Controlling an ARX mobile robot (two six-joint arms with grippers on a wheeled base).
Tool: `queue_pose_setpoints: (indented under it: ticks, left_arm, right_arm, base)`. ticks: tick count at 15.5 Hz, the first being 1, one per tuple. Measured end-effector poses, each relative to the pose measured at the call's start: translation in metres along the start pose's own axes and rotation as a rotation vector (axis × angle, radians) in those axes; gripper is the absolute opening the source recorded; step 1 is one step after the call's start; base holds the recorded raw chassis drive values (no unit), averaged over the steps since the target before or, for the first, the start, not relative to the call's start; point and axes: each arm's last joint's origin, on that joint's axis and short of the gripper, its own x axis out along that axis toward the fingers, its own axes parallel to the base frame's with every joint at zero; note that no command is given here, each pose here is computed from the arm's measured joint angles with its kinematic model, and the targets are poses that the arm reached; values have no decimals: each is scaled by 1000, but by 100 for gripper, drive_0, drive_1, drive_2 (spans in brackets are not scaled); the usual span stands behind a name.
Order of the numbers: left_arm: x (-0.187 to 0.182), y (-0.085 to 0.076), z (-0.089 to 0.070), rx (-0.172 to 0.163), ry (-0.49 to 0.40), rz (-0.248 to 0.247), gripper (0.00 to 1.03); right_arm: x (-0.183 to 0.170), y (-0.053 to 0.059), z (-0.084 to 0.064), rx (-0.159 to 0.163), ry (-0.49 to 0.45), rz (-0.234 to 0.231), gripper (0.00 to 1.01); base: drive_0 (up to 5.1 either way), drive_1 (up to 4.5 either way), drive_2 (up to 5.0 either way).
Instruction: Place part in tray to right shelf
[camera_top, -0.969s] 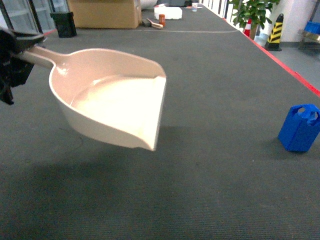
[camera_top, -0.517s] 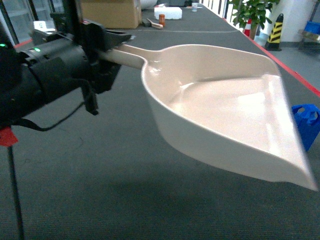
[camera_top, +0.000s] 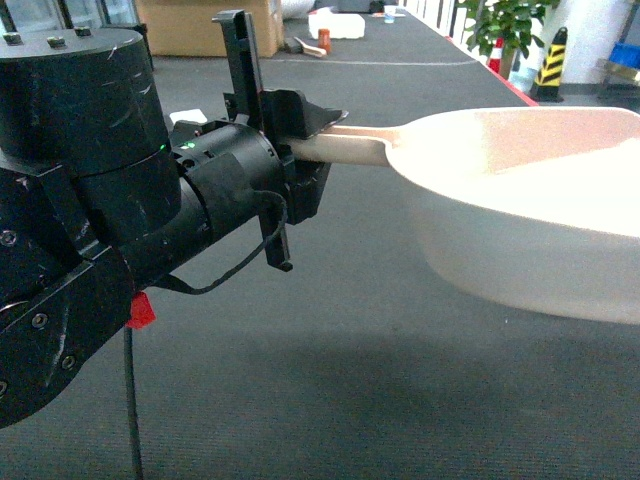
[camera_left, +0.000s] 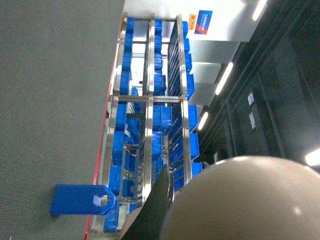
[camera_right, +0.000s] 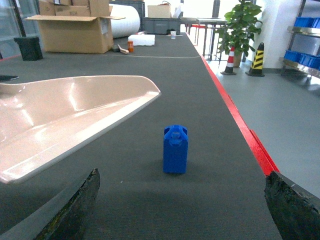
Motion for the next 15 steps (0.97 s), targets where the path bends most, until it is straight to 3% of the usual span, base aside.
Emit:
queue_pose_setpoints:
  ticks: [6, 7, 8, 9, 10, 11, 13, 15]
  left_arm:
    - [0, 0, 2, 1, -9, -1, 13]
    - [0, 0, 2, 1, -8, 0, 13]
    - [0, 0, 2, 1, -8, 0, 13]
    - [0, 0, 1, 1, -5, -1, 13]
    - [0, 0, 1, 1, -5, 2, 13]
    - [0, 0, 2, 1, -7, 1, 13]
    - [0, 0, 2, 1, -6, 2, 13]
    - [0, 0, 2, 1, -9, 0, 13]
  right_arm:
    - [0, 0, 0, 0, 1, -2, 98]
    - [1, 2, -2, -19, 173, -143, 98]
    - [6, 1, -4, -64, 298, -269, 98]
    - [10, -9, -6, -85, 330, -456, 98]
    - [14, -21, -4, -65, 311, -561, 98]
    - [27, -32, 1, -58, 303, -544, 98]
    - [57, -49, -1, -68, 343, -429, 98]
    - [90, -60, 0, -54, 352, -321, 98]
  base:
    - [0, 0, 0]
    - [0, 0, 0]
    - [0, 0, 0]
    - [0, 0, 0]
    - [0, 0, 0]
    - [0, 0, 0]
    - [0, 0, 0]
    - [0, 0, 0]
